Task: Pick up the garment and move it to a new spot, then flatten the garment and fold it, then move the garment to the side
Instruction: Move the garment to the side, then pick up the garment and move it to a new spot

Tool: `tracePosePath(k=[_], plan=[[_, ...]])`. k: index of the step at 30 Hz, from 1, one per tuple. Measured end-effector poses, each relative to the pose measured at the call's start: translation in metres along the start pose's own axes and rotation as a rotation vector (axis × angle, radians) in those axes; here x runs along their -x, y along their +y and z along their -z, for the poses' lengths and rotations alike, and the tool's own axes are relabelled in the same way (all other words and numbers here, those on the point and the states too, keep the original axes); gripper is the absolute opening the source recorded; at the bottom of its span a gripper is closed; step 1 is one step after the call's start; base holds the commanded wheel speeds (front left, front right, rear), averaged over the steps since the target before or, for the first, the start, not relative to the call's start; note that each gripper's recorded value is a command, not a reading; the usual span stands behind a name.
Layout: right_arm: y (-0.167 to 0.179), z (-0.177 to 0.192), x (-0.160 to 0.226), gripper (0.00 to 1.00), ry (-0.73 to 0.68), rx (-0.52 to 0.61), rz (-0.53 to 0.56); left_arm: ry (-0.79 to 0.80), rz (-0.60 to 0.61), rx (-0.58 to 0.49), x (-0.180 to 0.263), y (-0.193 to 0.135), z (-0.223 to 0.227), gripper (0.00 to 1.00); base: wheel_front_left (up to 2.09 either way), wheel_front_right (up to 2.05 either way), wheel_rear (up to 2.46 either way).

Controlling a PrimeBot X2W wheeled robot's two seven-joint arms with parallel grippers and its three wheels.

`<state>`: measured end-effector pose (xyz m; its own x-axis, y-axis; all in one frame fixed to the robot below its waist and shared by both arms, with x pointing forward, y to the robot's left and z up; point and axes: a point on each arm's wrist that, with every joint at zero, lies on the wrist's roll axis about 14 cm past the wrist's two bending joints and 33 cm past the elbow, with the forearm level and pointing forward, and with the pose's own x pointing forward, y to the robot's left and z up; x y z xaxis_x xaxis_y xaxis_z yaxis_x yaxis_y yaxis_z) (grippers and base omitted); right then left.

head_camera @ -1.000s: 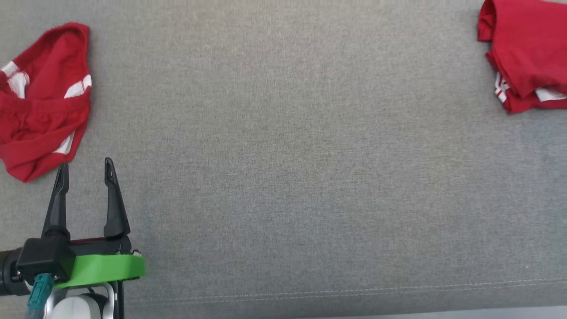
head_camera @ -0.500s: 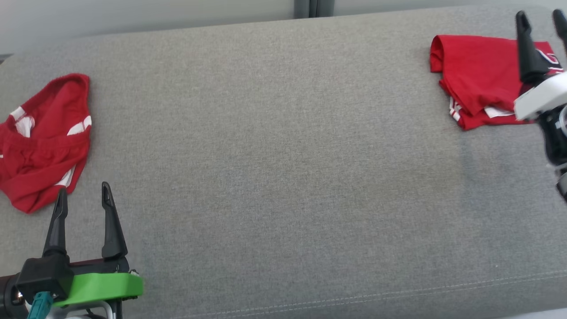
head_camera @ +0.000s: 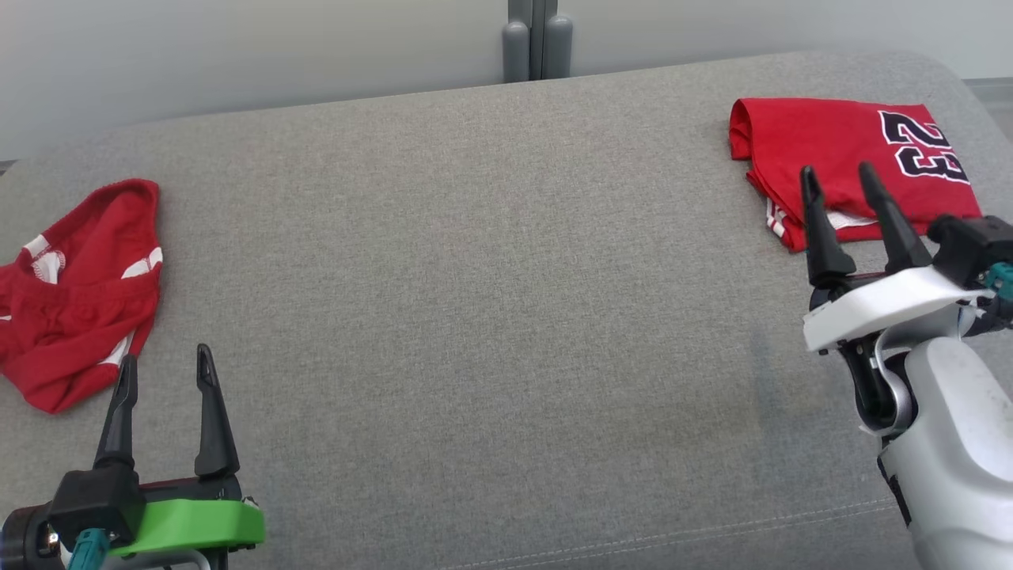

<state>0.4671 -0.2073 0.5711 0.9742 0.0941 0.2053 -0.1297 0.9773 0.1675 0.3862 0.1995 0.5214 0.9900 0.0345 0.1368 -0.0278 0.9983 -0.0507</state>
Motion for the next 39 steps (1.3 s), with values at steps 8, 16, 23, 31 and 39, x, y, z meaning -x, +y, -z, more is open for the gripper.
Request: tracePosePath(k=[8,16,23,31,39], plan=[[0.004,0.006,0.028,1.0,0.008,0.028,0.021,0.026,-0.011,0.003,0.013,0.002,0.006,1.0,0.0,0.0,0.0],[0.012,0.025,0.06,1.0,0.053,0.009,0.048,0.04,-0.027,-0.007,0.026,0.006,0.008,1.0,0.0,0.0,0.0],[0.018,0.036,0.081,1.0,0.075,-0.004,0.069,0.047,-0.038,-0.01,0.032,0.009,0.009,1.0,0.0,0.0,0.0],[0.02,0.041,0.089,1.0,0.088,-0.009,0.083,0.089,-0.042,-0.029,0.036,0.011,0.021,1.0,0.0,0.0,0.0],[0.018,0.043,0.091,1.0,0.094,-0.003,0.09,0.075,-0.037,-0.044,0.035,0.012,0.017,1.0,0.0,0.0,0.0]])
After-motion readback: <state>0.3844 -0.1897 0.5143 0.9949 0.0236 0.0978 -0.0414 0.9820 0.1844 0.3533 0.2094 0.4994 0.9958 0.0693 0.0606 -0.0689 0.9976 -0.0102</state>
